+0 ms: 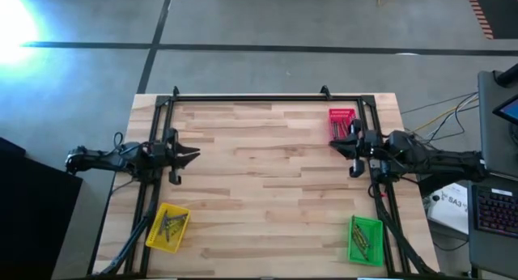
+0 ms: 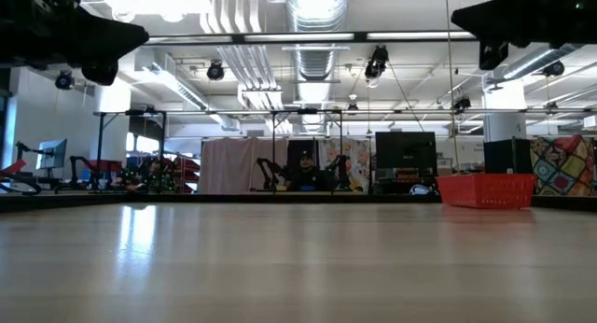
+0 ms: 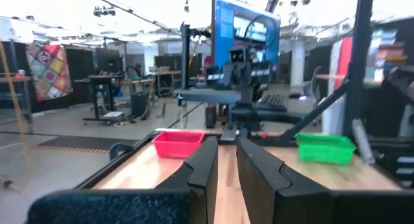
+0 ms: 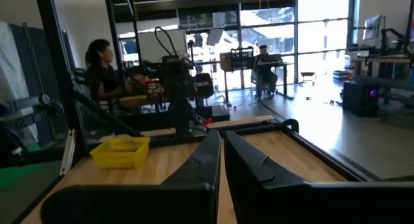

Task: Sort crayons
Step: Return to Home Position

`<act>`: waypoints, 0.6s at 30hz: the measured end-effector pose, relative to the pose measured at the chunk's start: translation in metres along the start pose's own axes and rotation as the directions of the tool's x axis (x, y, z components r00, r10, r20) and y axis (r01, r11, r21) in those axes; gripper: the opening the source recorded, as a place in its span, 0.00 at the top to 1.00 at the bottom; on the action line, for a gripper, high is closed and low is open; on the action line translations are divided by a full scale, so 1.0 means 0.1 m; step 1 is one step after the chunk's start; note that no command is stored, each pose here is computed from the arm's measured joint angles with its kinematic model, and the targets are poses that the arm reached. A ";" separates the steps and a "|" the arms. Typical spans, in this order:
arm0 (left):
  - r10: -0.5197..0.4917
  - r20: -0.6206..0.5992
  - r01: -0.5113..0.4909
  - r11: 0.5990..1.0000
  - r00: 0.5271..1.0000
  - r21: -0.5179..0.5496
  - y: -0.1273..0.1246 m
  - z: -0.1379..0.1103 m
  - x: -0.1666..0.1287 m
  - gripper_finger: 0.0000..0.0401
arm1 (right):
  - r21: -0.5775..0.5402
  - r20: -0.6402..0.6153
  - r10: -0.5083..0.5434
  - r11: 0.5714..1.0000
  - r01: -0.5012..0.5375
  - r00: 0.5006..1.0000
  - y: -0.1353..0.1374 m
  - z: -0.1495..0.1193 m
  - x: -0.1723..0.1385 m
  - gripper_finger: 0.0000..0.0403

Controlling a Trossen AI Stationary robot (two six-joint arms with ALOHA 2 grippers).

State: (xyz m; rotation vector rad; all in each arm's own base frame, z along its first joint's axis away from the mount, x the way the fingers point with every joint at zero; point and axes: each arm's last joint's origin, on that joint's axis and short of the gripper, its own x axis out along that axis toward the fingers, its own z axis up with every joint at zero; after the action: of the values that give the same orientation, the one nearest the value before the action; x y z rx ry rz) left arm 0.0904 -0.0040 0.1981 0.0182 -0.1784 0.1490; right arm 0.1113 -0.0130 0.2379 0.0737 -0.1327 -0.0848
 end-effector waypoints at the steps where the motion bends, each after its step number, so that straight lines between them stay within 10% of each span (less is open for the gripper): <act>1: -0.006 0.009 0.007 1.000 1.000 -0.009 0.00 -0.01 0.00 0.90 | 0.006 0.010 0.001 1.000 -0.001 1.000 0.00 -0.03 0.01 0.97; 12: -0.041 -0.005 0.041 0.998 0.999 -0.044 -0.02 -0.12 0.01 0.90 | 0.102 -0.135 0.005 0.995 0.008 0.991 0.00 -0.12 -0.09 0.97; 18: -0.041 -0.022 0.040 0.998 0.999 -0.046 -0.01 0.02 -0.01 0.90 | 0.116 0.005 0.017 0.993 -0.017 1.000 0.00 -0.19 -0.29 0.97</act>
State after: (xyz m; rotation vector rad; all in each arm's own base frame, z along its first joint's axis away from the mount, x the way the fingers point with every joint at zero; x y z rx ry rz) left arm 0.0898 -0.0050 0.1995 -0.0248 -0.1580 0.1043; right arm 0.0855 -0.0089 0.2157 0.1886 -0.1423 -0.0601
